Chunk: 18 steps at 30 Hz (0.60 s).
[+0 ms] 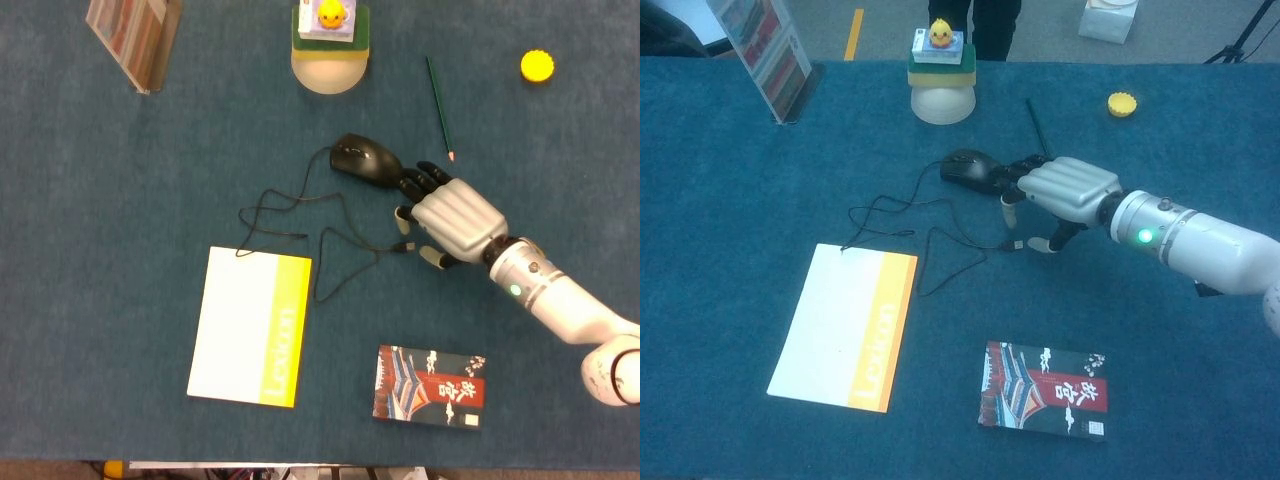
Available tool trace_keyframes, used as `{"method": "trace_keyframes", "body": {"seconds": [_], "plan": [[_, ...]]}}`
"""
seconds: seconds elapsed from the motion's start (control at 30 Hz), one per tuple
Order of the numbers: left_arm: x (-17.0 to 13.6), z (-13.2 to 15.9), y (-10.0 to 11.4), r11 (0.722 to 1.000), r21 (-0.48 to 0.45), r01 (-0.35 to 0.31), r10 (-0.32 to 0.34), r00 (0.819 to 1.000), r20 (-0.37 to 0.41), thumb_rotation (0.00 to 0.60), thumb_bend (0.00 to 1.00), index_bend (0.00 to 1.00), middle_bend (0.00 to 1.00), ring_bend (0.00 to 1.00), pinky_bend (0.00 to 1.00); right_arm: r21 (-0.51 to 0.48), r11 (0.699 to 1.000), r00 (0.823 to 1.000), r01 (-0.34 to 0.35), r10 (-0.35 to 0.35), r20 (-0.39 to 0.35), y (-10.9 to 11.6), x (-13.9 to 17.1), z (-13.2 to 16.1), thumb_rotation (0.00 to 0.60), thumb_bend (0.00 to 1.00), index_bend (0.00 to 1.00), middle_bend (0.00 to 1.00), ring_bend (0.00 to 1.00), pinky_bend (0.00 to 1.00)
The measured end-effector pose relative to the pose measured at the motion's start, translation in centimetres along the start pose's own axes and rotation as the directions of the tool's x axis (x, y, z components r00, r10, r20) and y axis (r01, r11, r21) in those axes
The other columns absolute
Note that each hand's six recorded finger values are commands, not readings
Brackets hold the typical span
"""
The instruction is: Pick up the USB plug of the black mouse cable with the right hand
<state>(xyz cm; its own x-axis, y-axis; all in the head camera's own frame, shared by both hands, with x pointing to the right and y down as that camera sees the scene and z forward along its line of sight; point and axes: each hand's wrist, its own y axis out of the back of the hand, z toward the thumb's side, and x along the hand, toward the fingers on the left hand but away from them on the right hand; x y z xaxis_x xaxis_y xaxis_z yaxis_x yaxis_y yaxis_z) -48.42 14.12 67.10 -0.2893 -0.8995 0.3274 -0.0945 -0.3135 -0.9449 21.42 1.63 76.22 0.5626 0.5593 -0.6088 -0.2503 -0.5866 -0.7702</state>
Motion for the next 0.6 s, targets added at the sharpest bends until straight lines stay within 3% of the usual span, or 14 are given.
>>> {"method": "trace_keyframes", "body": {"seconds": [0.6], "plan": [[-0.1,-0.8,-0.5,1.000,-0.017,0.012,-0.012,1.000,-0.012,0.600,0.02,0.32,0.22,0.18,0.39,0.017,1.000,1.000,-0.016,0.016,-0.008,-0.8,-1.2,0.7,0.600,0.26,0.44,0.02,0.00,0.02]]}}
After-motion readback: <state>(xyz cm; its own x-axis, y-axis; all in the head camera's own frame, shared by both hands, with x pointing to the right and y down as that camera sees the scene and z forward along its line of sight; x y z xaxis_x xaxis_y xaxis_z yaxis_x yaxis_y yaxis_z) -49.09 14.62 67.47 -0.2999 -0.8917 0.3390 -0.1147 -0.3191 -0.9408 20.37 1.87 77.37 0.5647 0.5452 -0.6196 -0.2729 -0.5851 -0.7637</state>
